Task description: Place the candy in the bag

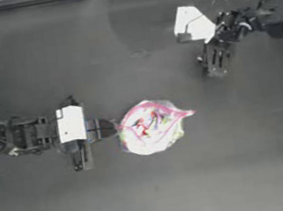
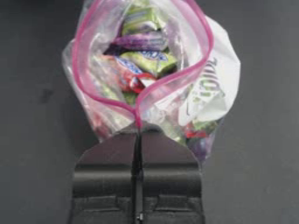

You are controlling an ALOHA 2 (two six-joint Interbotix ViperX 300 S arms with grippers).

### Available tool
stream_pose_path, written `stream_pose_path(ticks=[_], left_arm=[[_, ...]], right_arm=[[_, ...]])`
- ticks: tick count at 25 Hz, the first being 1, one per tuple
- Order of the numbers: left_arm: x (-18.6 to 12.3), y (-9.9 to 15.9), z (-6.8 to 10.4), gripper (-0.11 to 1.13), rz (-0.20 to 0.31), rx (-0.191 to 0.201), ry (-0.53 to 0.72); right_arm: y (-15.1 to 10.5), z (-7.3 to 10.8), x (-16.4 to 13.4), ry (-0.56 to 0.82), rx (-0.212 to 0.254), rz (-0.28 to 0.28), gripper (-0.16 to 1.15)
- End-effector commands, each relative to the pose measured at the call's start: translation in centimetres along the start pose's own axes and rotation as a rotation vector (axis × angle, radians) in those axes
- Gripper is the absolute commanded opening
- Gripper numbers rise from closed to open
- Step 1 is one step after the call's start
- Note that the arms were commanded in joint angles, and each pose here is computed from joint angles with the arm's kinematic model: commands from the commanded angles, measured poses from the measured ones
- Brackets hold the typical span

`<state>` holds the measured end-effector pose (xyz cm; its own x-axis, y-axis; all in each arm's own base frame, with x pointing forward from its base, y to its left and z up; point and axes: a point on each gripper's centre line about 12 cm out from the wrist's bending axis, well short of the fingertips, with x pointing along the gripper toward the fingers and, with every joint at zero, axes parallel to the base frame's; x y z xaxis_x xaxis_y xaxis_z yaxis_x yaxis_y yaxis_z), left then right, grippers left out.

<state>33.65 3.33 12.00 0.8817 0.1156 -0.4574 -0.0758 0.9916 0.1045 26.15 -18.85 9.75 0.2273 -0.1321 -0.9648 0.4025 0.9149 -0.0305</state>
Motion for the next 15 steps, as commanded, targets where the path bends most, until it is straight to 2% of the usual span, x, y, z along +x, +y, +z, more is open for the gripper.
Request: stream_pose_path(ticks=[1, 4, 9, 15], left_arm=[[0.0, 0.1, 1.1, 0.05, 0.004, -0.003, -0.037], [0.0, 0.1, 1.0, 0.05, 0.005, -0.004, -0.035], [0.0, 0.1, 1.0, 0.05, 0.004, -0.003, -0.035], [0.0, 0.1, 1.0, 0.05, 0.004, -0.003, -0.035]], right_arm=[[-0.4, 0.1, 0.1, 0.002, 0.006, -0.003, 0.46], [-0.4, 0.0, 0.3, 0.008, 0.006, -0.002, 0.38], [-0.3, -0.1, -0.1, 0.012, 0.011, 0.002, 0.35], [-0.2, 0.4, -2.3, -0.036, 0.019, 0.001, 0.33]])
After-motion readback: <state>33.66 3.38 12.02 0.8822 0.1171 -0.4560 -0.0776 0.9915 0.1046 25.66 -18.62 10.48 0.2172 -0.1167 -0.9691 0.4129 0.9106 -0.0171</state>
